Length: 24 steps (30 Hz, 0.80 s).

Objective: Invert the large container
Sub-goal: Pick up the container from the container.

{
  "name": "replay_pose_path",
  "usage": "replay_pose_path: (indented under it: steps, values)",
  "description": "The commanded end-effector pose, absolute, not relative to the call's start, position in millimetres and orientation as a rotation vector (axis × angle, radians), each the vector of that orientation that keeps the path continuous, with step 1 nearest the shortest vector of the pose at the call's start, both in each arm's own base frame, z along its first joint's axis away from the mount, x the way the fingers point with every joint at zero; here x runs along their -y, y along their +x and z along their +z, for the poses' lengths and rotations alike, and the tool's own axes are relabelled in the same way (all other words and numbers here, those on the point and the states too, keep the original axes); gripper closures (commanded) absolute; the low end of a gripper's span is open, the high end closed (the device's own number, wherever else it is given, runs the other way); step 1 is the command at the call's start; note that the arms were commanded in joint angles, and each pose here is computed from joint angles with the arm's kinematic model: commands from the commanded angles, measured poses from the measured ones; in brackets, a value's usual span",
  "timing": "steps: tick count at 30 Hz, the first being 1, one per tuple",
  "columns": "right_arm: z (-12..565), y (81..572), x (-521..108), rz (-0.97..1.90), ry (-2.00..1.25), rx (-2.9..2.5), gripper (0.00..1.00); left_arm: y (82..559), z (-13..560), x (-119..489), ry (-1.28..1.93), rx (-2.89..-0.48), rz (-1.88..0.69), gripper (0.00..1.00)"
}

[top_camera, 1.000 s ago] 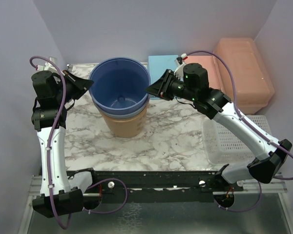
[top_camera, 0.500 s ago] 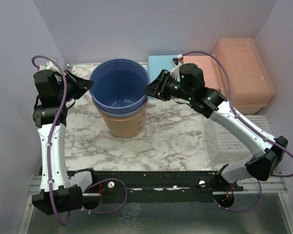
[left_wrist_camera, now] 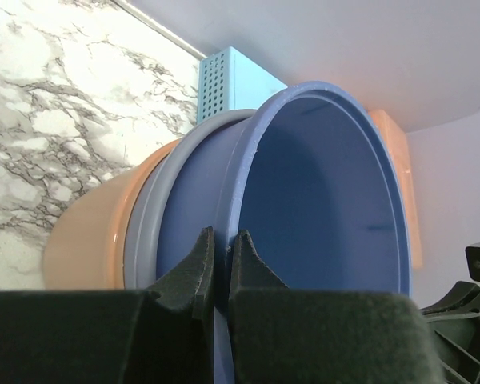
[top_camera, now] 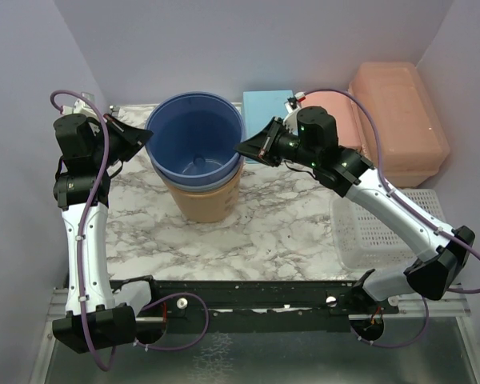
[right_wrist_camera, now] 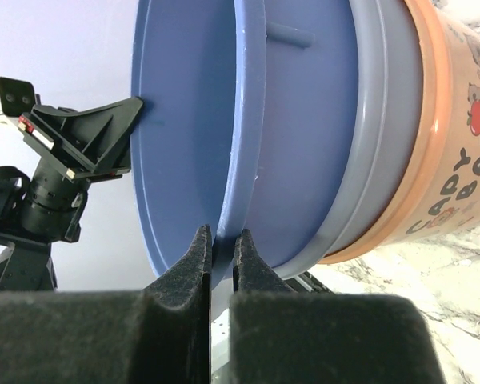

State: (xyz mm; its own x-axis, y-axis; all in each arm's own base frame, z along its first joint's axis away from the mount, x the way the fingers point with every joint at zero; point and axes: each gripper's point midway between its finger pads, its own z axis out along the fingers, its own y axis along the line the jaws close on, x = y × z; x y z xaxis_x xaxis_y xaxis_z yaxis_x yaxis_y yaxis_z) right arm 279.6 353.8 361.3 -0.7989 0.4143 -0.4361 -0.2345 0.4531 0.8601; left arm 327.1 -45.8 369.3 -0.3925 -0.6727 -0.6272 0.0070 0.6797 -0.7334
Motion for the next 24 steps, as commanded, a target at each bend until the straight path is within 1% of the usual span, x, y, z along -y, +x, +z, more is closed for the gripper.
replay_pose_path:
  steps: [1, 4, 5, 8, 10, 12, 13, 16, 17, 20, 24]
  values:
    - [416.0, 261.3, -360.4, 1.523, 0.021, -1.898, 0.99, 313.7, 429.6, 67.0, -0.395, -1.692, -0.93, 1.0]
    - [420.6, 259.1, -359.8, 1.533, 0.01, -1.887, 0.99, 314.3, 431.3, 67.6, -0.396, -1.69, -0.938, 1.0]
    - [421.9, 258.6, -359.7, 1.535, 0.006, -1.881, 1.0, 314.3, 432.5, 67.6, -0.395, -1.687, -0.938, 0.97]
    - [424.1, 258.9, -357.9, 1.536, 0.02, -1.871, 0.99, 314.4, 431.9, 67.1, -0.396, -1.687, -0.933, 0.94]
    - [425.3, 260.3, -356.9, 1.533, 0.031, -1.863, 0.99, 314.8, 431.5, 66.2, -0.398, -1.685, -0.926, 0.88]
    - [428.4, 261.4, -356.7, 1.532, 0.033, -1.854, 1.0, 316.0, 430.5, 65.2, -0.384, -1.687, -0.911, 0.87]
    - [430.6, 261.3, -357.0, 1.535, 0.032, -1.851, 1.0, 316.6, 429.4, 65.7, -0.371, -1.692, -0.908, 0.84]
    - [433.9, 259.9, -357.9, 1.553, 0.026, -1.839, 0.99, 317.4, 420.6, 69.4, -0.321, -1.727, -0.909, 0.7]
    - [433.6, 259.7, -357.7, 1.558, 0.033, -1.838, 0.99, 317.8, 415.5, 69.9, -0.312, -1.744, -0.907, 0.67]
    - [434.0, 258.1, -357.3, 1.574, 0.038, -1.828, 0.99, 318.0, 395.0, 68.2, -0.288, -1.819, -0.866, 0.61]
    - [433.4, 259.1, -354.6, 1.56, 0.047, -1.824, 0.99, 315.5, 373.4, 54.5, -0.267, -1.926, -0.72, 0.58]
